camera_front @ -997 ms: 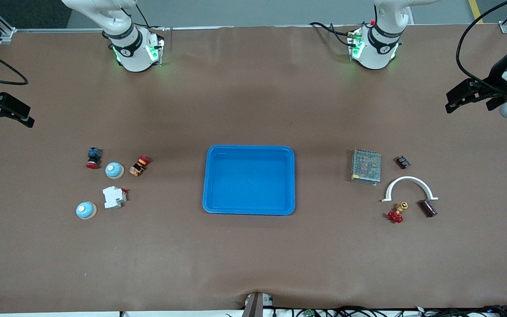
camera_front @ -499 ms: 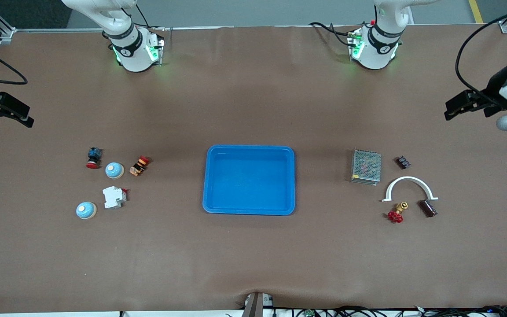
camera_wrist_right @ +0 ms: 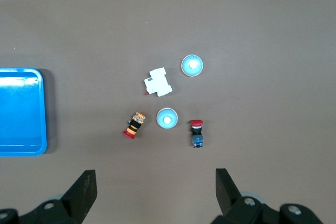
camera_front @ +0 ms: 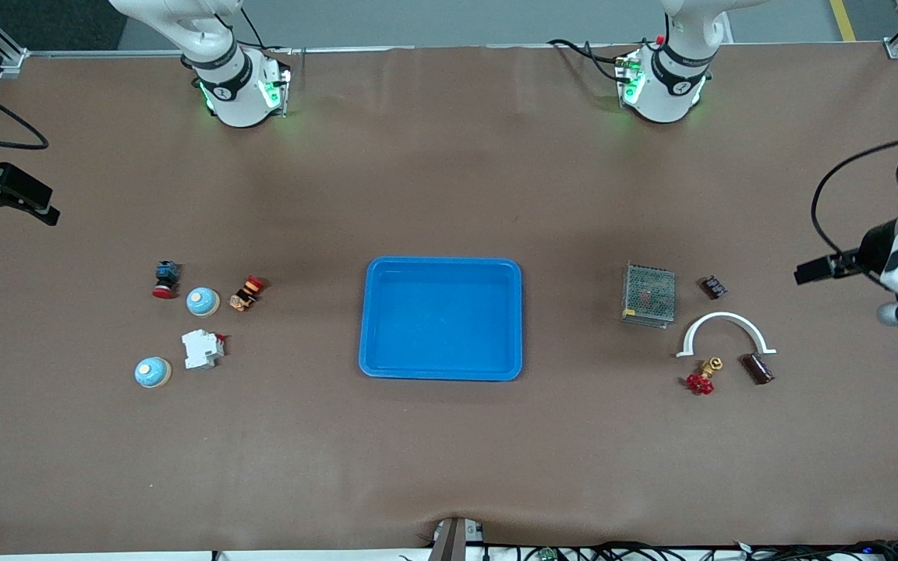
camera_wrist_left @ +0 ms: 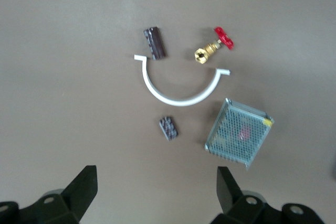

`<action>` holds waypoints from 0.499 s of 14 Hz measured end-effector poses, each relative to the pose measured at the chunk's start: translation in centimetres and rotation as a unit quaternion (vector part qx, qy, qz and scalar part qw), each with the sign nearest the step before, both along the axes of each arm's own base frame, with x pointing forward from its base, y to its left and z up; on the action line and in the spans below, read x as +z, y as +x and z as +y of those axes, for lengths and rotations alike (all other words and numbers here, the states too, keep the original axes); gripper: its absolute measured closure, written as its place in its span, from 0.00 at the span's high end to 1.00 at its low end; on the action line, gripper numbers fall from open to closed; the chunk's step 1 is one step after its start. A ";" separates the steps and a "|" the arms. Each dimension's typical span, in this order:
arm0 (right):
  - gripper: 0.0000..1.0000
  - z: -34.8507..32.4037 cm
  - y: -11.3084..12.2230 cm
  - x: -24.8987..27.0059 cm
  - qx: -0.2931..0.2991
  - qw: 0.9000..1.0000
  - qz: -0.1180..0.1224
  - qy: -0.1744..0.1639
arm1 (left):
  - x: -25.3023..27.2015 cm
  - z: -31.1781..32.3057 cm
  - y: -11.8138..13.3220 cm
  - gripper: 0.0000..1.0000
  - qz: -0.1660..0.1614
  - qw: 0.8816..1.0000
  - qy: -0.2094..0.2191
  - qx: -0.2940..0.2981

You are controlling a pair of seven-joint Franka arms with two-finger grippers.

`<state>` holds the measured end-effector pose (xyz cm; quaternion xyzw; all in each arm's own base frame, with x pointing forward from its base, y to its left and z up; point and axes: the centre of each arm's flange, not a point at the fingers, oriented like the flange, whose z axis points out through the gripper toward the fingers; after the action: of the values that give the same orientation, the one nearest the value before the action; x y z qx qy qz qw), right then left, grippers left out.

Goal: Place electrolytic capacitor and blue bell in tray
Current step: 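Reach the left gripper to the black capacitor while the right gripper reaches the bell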

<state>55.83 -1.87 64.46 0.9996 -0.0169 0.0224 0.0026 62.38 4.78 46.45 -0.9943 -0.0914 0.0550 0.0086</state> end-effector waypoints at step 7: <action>1.00 0.7 0.5 -0.9 0.007 1.000 0.008 0.004 | -13.6 3.7 4.6 0.98 -0.029 0.999 -0.002 0.043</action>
<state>56.34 -1.13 63.54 0.9998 -0.0100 0.0142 -0.0011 66.93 8.47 32.88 -0.9905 -0.1346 0.0269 0.0013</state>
